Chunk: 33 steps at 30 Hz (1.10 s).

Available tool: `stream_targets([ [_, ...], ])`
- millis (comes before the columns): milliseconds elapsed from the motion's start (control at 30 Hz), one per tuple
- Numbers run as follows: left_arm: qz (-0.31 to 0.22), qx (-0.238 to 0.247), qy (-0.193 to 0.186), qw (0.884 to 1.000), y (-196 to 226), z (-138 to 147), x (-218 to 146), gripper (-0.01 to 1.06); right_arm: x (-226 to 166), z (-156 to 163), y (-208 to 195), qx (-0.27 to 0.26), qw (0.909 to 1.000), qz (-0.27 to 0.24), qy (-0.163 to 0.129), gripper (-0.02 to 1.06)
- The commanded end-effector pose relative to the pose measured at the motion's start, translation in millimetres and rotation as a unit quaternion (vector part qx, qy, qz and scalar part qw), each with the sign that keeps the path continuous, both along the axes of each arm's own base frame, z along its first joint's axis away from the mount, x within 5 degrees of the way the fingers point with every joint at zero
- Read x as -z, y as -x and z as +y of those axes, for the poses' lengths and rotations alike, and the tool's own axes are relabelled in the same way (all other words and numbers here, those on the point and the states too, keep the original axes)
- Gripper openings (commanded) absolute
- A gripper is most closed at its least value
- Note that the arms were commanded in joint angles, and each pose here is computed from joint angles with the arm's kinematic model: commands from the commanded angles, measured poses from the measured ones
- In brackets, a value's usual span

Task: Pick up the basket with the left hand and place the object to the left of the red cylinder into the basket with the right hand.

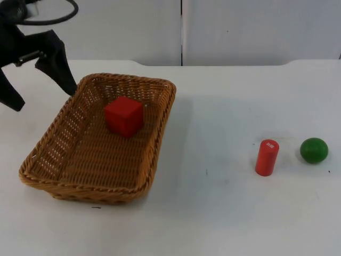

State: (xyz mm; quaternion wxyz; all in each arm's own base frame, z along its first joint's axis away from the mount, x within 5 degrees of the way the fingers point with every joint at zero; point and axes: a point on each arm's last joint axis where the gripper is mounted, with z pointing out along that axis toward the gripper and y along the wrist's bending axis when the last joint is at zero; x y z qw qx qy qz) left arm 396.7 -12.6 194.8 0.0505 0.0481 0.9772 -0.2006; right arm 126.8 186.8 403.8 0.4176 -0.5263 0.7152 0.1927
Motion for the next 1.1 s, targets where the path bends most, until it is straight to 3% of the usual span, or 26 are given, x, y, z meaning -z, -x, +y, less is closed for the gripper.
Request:
stream_targets([
  [0, 0.009, 0.001, -0.005, 1.0, 10.2, 0.4, -9.8, 1.02, -1.5, -0.9, -0.9, 0.004, 0.9999, -0.008, -0.009, 0.95],
  [633, -0.045, -0.04, -0.041, 0.997, 94.9, 1.5, -18.3, 1.02, -4.7, 0.7, -2.2, 0.008, 0.9994, -0.017, -0.028, 0.95],
  [1067, -0.159, -0.07, -0.05, 0.983, 167.8, -0.6, -53.1, 1.02, -6.2, 1.3, -2.9, 0.019, 0.9988, -0.008, -0.044, 0.95],
])
